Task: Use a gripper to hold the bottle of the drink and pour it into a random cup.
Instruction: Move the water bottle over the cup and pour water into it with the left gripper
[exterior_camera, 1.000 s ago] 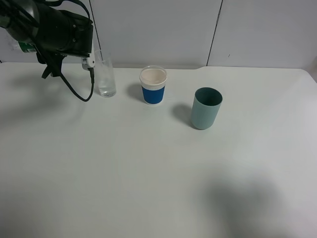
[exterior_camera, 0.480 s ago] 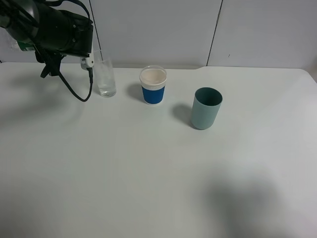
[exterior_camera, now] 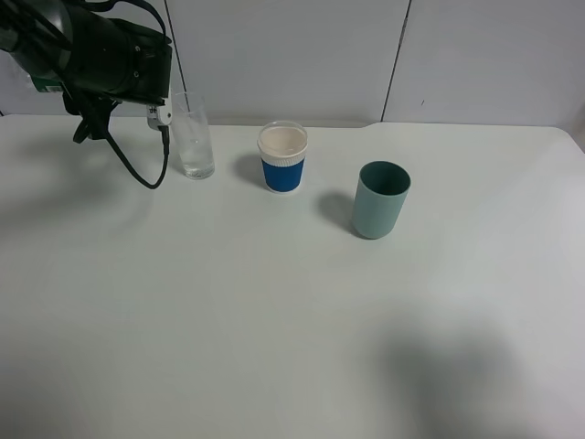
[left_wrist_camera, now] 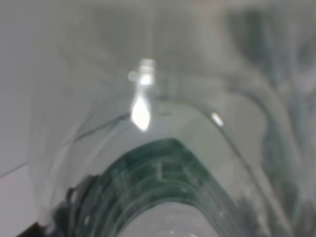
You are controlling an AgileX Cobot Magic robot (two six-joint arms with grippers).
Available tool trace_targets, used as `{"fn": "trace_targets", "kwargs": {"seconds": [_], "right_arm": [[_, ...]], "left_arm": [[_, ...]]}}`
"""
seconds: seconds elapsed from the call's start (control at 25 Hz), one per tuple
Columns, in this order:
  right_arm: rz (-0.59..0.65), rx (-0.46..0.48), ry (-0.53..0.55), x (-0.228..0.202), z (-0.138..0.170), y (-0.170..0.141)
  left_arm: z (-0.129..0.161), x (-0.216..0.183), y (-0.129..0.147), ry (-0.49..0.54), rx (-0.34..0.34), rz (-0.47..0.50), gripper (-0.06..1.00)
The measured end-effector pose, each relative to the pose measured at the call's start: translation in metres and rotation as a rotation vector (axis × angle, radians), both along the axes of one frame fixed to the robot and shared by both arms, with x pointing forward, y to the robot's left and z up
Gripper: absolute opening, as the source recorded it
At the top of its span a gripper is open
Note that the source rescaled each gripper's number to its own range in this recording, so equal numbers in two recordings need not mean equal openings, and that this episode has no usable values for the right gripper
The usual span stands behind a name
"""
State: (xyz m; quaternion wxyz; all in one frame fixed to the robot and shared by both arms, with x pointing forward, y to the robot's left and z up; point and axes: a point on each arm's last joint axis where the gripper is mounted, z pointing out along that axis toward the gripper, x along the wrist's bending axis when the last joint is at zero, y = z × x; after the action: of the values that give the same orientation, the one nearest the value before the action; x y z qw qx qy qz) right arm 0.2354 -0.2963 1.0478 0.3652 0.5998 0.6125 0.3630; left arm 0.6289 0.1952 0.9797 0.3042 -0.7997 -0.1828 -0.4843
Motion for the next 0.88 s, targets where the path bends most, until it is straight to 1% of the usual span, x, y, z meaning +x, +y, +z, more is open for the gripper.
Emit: {"fn": "trace_targets", "kwargs": {"seconds": [0.88], "right_arm": [[0.000,0.000,0.000,0.0000,0.0000,0.0000]], "left_arm": [[0.0017,0.0007,0.0002,0.001,0.029,-0.011,0.00]]}}
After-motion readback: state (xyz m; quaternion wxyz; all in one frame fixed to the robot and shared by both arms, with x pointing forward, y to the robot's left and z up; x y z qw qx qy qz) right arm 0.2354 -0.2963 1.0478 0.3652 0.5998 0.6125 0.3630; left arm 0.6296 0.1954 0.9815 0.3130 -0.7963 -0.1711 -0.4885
